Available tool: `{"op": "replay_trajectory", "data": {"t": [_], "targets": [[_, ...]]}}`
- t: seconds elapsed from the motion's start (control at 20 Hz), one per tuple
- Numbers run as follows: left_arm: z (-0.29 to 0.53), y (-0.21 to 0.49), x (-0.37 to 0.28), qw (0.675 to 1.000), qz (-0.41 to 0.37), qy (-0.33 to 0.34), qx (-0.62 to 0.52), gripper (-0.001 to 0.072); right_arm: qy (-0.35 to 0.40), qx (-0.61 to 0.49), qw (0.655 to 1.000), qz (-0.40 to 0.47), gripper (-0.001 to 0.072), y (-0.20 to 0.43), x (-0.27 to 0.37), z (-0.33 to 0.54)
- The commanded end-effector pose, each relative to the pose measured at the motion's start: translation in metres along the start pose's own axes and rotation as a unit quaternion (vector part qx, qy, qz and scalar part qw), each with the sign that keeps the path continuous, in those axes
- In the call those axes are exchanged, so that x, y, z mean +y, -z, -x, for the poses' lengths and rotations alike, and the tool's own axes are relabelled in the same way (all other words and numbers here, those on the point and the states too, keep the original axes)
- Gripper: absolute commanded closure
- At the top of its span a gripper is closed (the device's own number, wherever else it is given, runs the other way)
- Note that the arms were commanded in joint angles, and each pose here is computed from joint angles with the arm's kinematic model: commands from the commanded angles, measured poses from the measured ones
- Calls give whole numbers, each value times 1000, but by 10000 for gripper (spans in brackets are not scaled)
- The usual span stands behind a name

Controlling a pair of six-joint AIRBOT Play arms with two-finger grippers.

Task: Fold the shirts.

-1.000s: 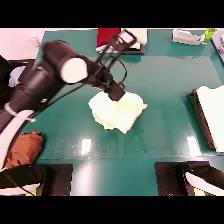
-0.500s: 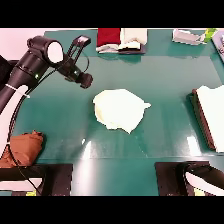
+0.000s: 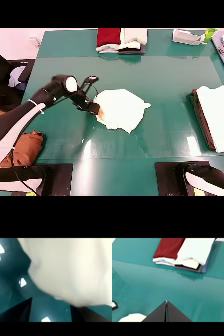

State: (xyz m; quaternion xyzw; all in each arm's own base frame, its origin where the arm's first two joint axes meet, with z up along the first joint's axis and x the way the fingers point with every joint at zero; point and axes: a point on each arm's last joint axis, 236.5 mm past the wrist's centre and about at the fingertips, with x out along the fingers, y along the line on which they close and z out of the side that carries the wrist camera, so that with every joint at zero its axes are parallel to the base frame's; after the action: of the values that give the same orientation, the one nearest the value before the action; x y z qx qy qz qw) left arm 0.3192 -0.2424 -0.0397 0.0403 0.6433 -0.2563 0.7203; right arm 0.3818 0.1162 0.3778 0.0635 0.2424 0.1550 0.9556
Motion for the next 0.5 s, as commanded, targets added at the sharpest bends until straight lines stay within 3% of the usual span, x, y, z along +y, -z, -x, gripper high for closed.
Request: {"op": "replay_trajectory", "data": {"t": [0.0,0.1,0.15,0.2,0.45], "targets": [[-26,-3,-17,1000,-6,12,-22,173,3,33,999,-2,690,14,-3,-12],[-33,-1,-11,1000,-3,4,-15,205,7,69,998,-4,690,30,-6,-21],[-33,-3,-8,1000,-7,-3,-17,506,10,93,996,-5,690,41,-9,-26],[-31,-4,-5,1000,-9,-6,-20,671,14,123,992,-6,690,55,-11,-32],[-7,-16,11,999,10,-9,-42,683,34,298,954,-27,690,166,-33,-70]]}}
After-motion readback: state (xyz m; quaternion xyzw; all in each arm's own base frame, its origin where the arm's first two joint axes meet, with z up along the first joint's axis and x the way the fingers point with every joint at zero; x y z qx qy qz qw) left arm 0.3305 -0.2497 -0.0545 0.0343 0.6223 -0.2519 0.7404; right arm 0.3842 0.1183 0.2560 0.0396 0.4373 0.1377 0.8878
